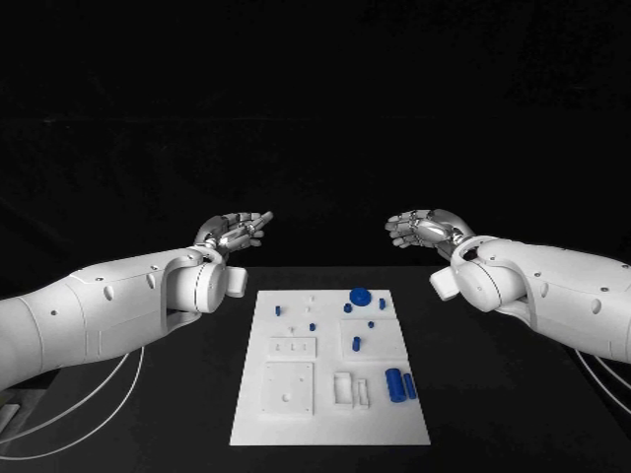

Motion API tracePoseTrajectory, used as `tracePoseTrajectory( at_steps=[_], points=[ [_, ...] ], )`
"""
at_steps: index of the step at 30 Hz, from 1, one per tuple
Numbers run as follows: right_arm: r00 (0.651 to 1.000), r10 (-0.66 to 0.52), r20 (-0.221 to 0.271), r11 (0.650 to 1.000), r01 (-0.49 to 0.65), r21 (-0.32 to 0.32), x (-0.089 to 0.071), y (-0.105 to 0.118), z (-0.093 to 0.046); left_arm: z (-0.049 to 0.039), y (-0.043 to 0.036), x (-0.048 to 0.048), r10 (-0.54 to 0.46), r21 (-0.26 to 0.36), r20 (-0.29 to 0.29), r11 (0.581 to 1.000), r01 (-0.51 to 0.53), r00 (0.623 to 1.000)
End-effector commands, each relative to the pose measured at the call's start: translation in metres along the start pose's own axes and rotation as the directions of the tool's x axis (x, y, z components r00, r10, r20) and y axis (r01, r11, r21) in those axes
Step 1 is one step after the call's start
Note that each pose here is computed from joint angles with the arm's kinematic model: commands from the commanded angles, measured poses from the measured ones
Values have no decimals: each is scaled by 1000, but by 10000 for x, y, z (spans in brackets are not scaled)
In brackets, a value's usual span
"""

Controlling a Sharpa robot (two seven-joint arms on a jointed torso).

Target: Assemble the parts on the task board

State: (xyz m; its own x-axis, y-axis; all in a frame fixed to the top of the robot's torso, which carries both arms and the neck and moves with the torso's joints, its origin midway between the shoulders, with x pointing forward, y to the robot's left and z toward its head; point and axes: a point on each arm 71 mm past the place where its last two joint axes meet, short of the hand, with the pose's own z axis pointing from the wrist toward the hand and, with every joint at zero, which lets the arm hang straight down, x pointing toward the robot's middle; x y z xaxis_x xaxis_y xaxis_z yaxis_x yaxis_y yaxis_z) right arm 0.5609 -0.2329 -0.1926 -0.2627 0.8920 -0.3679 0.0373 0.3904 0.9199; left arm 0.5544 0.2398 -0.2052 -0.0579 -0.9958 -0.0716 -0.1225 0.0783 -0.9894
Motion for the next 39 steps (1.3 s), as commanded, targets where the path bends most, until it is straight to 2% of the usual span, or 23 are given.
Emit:
tracePoseTrajectory(
  at_steps=[1, 4, 6, 8, 9, 12, 17, 18, 20, 23, 33, 39],
  points=[
    [951, -310, -10, 947, 307, -93, 32, 65, 39, -26, -22, 44, -29, 13, -57, 999, 30, 998],
    [909, -417, -10, 901, 412, -135, 67, 95, 53, -61, -25, 42, -21, 18, -71, 1000, 22, 997],
    [868, -497, -10, 856, 488, -170, 114, 125, 80, -94, -26, 34, -18, 19, -86, 1000, 20, 996],
    [817, -577, -7, 800, 564, -205, 158, 150, 105, -128, -37, 48, -10, 25, -109, 1000, 12, 994],
    [778, -628, 3, 758, 612, -226, 190, 169, 129, -158, -50, 65, -5, 29, -134, 1000, 9, 991],
    [721, -693, 9, 698, 674, -244, 228, 181, 157, -208, -93, 91, 4, 39, -167, 999, 3, 986],
    [585, -810, 26, 559, 786, -263, 313, 195, 231, -325, -186, 160, -3, 53, -227, 998, 16, 974],
    [570, -821, 29, 544, 797, -263, 319, 191, 239, -335, -197, 171, -4, 55, -233, 998, 18, 973],
    [516, -856, 34, 491, 831, -263, 339, 168, 257, -364, -233, 204, -6, 60, -252, 998, 22, 968],
    [463, -886, 39, 437, 859, -266, 389, 147, 281, -415, -263, 228, -11, 61, -270, 998, 29, 963],
    [369, -929, 40, 345, 899, -271, 601, 35, 332, -490, -301, 309, -21, 59, -301, 997, 41, 953],
    [332, -943, 38, 311, 913, -266, 642, -30, 328, -498, -305, 348, -24, 58, -312, 997, 44, 950]
  ],
)
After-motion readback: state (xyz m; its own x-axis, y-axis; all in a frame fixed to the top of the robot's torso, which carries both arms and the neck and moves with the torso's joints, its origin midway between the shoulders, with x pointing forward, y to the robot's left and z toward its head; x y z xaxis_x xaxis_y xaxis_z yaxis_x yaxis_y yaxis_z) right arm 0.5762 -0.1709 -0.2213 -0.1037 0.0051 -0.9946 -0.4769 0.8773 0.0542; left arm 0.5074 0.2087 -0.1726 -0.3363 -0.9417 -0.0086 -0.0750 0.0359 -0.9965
